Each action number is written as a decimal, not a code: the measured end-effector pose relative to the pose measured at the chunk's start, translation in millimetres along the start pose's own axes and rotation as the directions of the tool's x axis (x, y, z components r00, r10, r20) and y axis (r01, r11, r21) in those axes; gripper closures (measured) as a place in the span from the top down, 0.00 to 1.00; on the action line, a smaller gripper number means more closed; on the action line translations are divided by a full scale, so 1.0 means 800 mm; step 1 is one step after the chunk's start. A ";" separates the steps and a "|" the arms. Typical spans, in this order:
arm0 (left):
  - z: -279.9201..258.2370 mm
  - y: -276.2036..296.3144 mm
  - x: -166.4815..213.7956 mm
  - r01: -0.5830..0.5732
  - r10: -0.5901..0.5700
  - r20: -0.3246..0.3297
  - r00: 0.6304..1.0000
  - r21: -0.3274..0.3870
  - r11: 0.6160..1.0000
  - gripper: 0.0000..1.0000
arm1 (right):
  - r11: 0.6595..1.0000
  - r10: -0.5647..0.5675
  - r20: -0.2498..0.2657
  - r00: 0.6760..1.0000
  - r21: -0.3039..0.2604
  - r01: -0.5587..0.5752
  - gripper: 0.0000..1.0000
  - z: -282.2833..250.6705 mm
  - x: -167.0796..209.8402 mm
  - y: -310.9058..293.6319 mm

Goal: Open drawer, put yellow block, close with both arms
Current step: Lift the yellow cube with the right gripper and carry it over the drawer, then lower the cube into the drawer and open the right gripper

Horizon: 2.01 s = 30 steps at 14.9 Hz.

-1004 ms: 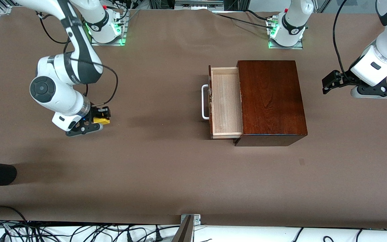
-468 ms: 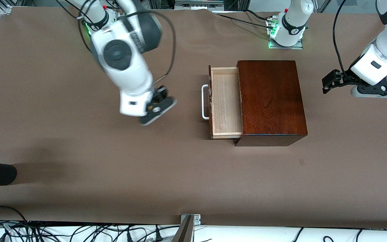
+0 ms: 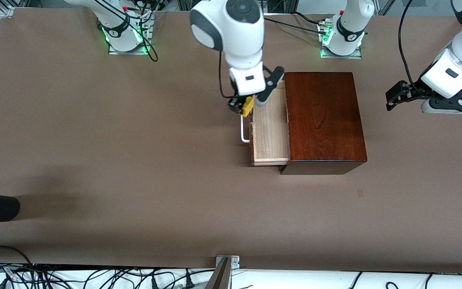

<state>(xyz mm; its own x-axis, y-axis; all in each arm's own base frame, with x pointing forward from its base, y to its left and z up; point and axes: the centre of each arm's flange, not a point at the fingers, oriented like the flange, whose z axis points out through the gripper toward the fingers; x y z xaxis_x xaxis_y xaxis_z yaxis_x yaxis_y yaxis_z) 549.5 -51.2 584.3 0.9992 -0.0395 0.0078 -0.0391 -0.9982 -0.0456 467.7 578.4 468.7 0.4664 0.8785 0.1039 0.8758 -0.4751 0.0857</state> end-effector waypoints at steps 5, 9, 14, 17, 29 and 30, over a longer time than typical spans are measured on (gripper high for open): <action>0.000 0.003 0.000 -0.005 0.005 0.000 1.000 0.000 1.000 1.00 | 0.981 -0.188 -0.026 0.982 -0.061 0.186 0.56 0.036 0.026 -0.064; -0.001 0.007 -0.001 -0.009 0.009 0.000 1.000 0.000 1.000 1.00 | 0.956 -0.288 -0.043 0.957 -0.070 0.285 0.56 0.085 0.040 -0.085; 0.000 0.019 -0.005 -0.027 0.027 0.023 0.999 0.002 1.000 1.00 | 0.924 -0.379 -0.008 0.925 -0.059 0.378 0.56 0.116 0.038 -0.089; -0.003 0.027 -0.009 -0.037 0.037 0.044 0.998 0.004 0.999 1.00 | 0.917 -0.396 0.021 0.918 -0.043 0.397 0.56 0.149 0.036 -0.092; -0.003 0.033 -0.013 -0.047 0.047 0.069 0.997 0.006 0.999 1.00 | 0.907 -0.418 0.037 0.908 -0.032 0.419 0.56 0.190 0.036 -0.096; -0.003 0.033 -0.013 -0.047 0.046 0.069 0.997 0.006 0.999 1.00 | 0.908 -0.417 0.039 0.908 -0.033 0.418 0.60 0.191 0.035 -0.095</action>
<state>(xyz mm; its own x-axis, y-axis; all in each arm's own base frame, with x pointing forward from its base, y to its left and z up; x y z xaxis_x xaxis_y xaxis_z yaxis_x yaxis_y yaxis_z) 537.8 -77.5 585.6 0.9946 -0.0827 -0.0632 -0.0860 -0.9949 -0.0520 433.3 647.3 313.8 0.0632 0.9978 0.0200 0.9859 -0.0655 0.1539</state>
